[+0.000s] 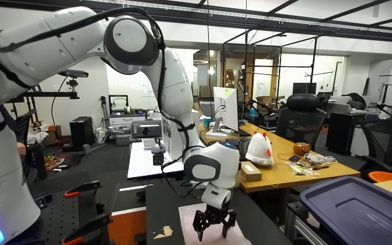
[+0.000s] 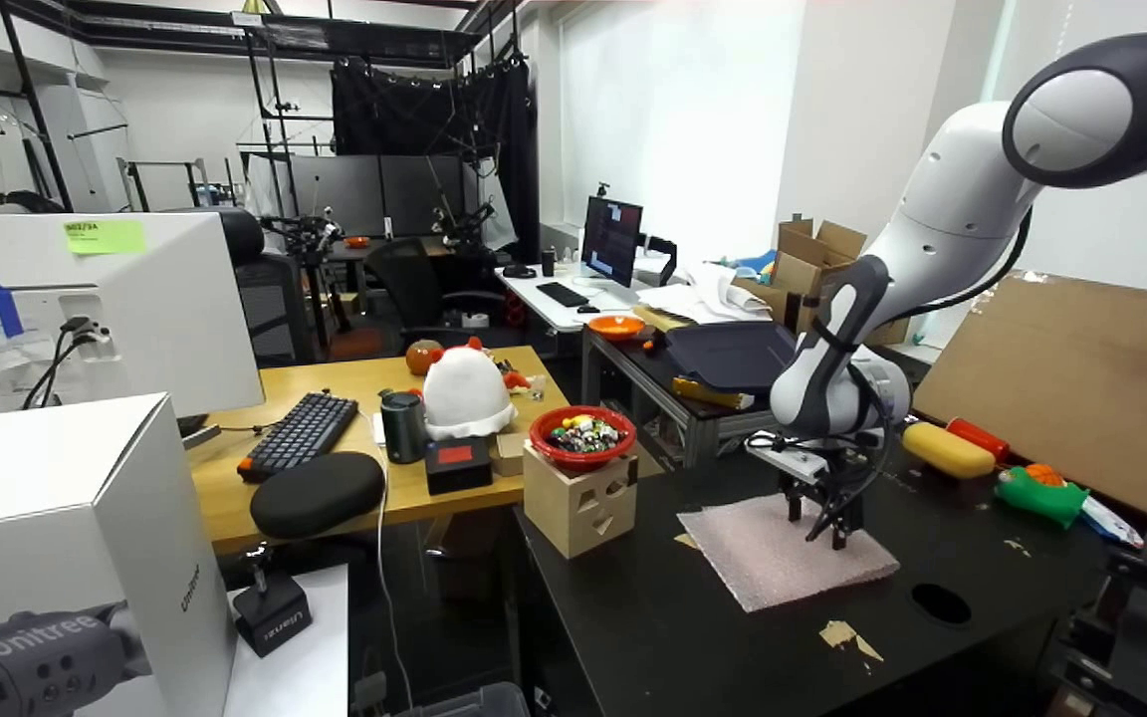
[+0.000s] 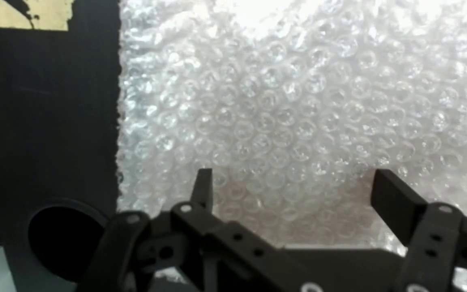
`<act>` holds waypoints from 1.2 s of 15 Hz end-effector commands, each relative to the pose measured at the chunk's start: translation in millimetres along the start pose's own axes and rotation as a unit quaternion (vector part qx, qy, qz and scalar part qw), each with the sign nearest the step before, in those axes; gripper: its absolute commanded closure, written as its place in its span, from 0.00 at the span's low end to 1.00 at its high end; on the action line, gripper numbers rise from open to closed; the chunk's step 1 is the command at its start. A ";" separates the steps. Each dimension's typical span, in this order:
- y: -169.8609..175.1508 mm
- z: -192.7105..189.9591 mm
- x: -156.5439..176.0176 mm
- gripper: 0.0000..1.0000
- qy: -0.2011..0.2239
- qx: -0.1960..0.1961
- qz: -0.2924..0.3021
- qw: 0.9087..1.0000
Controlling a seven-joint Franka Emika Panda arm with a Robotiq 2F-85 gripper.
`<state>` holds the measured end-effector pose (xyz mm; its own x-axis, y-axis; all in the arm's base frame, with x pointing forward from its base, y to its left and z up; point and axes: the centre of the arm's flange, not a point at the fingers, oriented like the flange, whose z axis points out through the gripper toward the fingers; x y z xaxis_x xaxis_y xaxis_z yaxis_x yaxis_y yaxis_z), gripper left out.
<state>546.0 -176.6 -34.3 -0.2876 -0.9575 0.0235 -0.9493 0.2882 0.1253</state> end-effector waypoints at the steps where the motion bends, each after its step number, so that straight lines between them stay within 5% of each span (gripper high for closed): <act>1: 23.5 -41.4 3.4 0.00 0.013 -0.002 -0.017 1.000; 12: 58.6 -55.7 67.7 0.00 -0.062 0.015 0.041 0.997; 16: 74.3 -43.1 97.5 0.00 -0.121 0.028 0.087 0.988; 18: 77.2 -40.2 105.1 0.00 -0.165 0.057 0.051 0.983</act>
<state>467.1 -250.3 9.1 -0.4501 -0.8747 -0.1796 -0.8929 0.4390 0.0996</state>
